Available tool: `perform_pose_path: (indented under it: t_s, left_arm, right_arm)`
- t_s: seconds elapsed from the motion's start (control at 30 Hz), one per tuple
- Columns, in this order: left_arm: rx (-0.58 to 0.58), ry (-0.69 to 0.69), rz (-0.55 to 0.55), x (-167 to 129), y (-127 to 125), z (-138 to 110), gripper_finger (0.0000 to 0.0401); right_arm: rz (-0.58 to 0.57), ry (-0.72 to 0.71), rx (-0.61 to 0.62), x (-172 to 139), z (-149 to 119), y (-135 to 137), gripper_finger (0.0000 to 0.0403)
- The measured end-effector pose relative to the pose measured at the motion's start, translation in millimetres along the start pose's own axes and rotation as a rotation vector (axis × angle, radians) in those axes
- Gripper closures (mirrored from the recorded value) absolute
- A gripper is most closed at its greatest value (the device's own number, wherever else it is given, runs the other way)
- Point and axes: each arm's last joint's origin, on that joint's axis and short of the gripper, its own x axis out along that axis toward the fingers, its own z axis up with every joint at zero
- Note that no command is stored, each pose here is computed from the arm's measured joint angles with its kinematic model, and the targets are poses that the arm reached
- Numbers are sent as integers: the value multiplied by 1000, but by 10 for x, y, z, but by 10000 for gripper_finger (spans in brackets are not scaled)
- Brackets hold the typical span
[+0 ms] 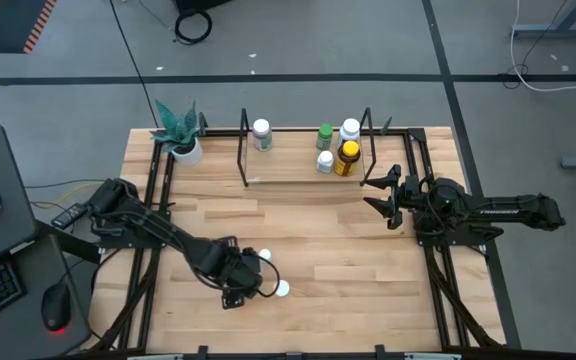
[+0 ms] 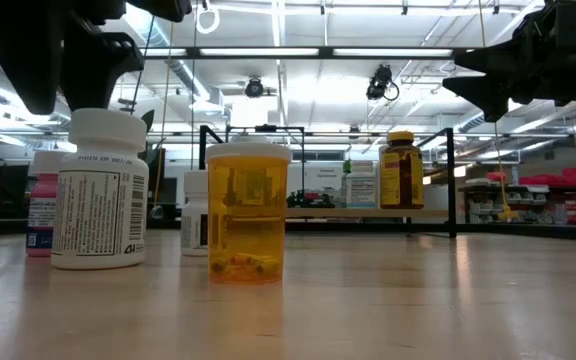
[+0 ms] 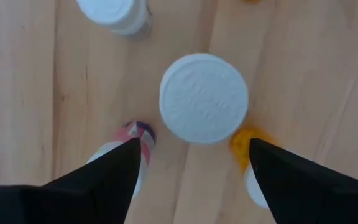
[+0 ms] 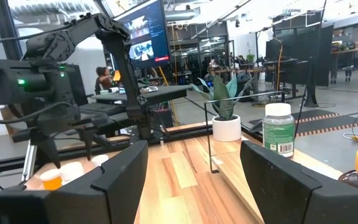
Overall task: Pick and place medicine bottles onto shelf by color
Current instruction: Put the small white medicine bottle on the shelf
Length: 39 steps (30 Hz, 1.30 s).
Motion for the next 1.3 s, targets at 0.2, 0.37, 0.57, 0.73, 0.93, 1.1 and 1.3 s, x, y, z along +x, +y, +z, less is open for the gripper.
perform_pose_path:
  t_s: [0.2,0.37,0.57,0.73,0.93,1.1,1.3]
  left_arm:
    - [17,-1,-14,55,41,72,86]
    - [43,-18,-34,144,68,173,85]
    - [69,19,-79,251,88,238,87]
    - [105,48,-95,318,89,250,106]
    - [120,46,-96,318,109,263,141]
    - [127,43,-93,315,123,273,176]
    - [132,38,-96,295,140,284,188]
  right_arm:
    - [0,-2,0,0,1,0,138]
    - [0,-2,0,0,2,0,138]
    - [1,-5,0,7,6,1,138]
    - [4,-5,1,9,7,2,138]
    - [7,-7,1,9,9,3,138]
    - [7,-7,1,9,9,3,138]
    - [8,-7,1,9,8,3,138]
